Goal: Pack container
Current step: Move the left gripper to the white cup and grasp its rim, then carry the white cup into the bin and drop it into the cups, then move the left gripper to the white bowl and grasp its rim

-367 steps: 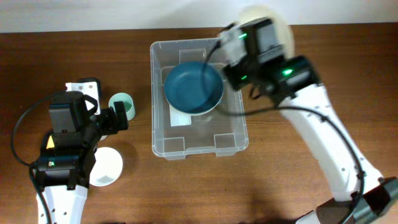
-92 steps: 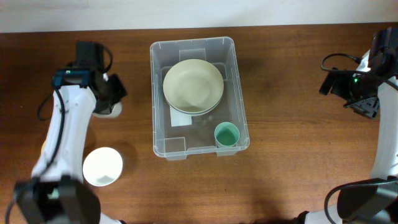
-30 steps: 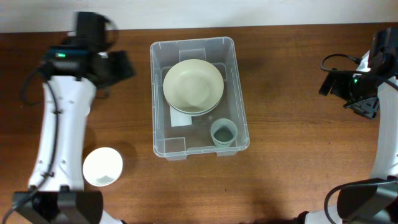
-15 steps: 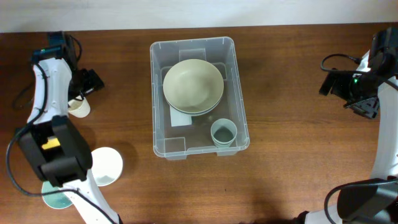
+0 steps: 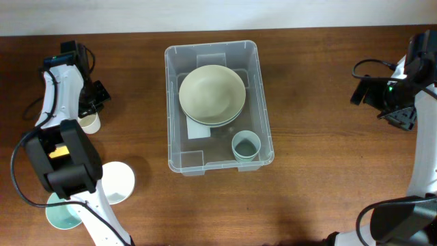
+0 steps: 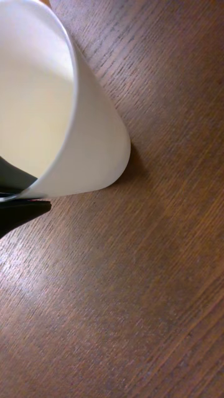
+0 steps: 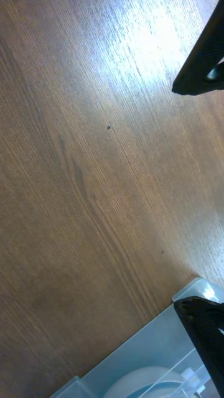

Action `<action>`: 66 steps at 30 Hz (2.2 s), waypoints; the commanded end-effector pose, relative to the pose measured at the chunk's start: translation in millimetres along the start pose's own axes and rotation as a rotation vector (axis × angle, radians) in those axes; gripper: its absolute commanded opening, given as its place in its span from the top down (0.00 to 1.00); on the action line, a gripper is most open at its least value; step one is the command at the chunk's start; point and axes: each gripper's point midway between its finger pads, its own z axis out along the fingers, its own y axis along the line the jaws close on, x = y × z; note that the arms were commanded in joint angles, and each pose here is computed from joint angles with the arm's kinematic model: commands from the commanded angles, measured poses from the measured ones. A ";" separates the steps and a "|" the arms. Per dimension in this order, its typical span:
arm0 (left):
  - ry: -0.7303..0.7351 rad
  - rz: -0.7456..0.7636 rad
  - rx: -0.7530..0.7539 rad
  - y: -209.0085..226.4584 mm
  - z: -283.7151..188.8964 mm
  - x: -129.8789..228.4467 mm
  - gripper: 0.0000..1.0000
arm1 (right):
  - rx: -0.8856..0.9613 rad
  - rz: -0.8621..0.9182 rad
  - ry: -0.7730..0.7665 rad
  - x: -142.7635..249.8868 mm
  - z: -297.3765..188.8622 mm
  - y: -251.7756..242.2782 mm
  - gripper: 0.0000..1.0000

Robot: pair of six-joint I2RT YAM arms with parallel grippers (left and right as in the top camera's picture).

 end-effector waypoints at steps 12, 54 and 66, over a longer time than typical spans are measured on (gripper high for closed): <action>-0.121 0.155 0.347 -88.0 -131.5 30.1 0.99 | 0.017 -0.004 0.006 0.2 2.7 -4.6 0.01; -0.108 1.082 0.355 -260.4 -206.6 360.9 0.01 | 0.024 -0.004 0.008 0.8 2.6 -6.0 0.01; -0.360 0.381 0.211 -109.2 -260.9 157.5 0.01 | 0.024 -0.003 0.007 0.7 2.6 -5.9 0.01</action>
